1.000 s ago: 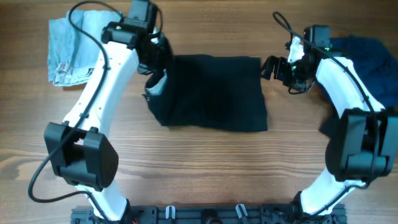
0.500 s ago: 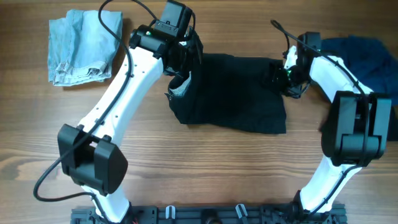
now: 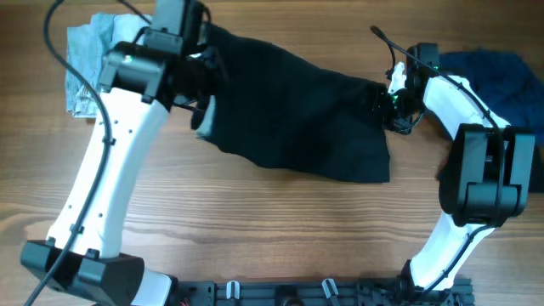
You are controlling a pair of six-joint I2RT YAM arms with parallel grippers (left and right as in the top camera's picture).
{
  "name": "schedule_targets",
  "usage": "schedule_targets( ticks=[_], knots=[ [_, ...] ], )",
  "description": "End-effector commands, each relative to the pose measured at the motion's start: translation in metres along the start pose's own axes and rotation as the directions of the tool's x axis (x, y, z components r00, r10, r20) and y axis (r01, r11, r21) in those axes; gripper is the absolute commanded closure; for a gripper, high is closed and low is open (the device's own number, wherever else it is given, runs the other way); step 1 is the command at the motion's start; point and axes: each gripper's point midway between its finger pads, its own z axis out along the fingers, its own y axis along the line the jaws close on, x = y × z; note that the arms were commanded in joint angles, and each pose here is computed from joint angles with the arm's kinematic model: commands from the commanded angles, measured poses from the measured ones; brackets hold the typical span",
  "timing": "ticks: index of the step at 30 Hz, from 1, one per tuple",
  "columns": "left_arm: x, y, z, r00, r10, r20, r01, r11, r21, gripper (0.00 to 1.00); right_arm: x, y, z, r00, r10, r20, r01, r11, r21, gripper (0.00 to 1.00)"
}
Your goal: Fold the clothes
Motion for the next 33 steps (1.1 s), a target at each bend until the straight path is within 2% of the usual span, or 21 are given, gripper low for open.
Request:
schedule_targets(
  ticks=[1, 5, 15, 25, 33],
  knots=[
    [-0.024, 0.039, -0.015, 0.996, -0.044, 0.073, 0.050, 0.995, -0.091, 0.96, 0.015, -0.007, 0.021, 0.997, 0.004, -0.079, -0.003, 1.000, 0.005, 0.01],
    [-0.034, 0.078, -0.020, 0.994, -0.077, 0.077, 0.089, 0.981, -0.170, 0.96, 0.009, 0.000, 0.010, 0.998, -0.003, -0.066, 0.003, 1.000, 0.000, 0.01],
    [-0.035, 0.072, -0.011, 0.996, -0.067, 0.065, 0.076, 0.985, -0.152, 0.96, 0.001, 0.040, -0.021, 0.998, -0.060, 0.002, 0.060, 0.998, -0.027, 0.01],
    [-0.010, 0.005, 0.069, 0.999, -0.003, -0.036, -0.001, 0.994, -0.108, 0.96, 0.003, 0.042, -0.031, 0.996, -0.090, 0.002, 0.090, 0.996, -0.025, 0.00],
    [-0.002, -0.042, 0.076, 1.000, 0.019, 0.003, -0.019, 1.000, -0.014, 0.96, -0.002, 0.030, -0.028, 0.996, -0.091, 0.021, 0.090, 0.995, 0.046, 0.01]
  ],
)
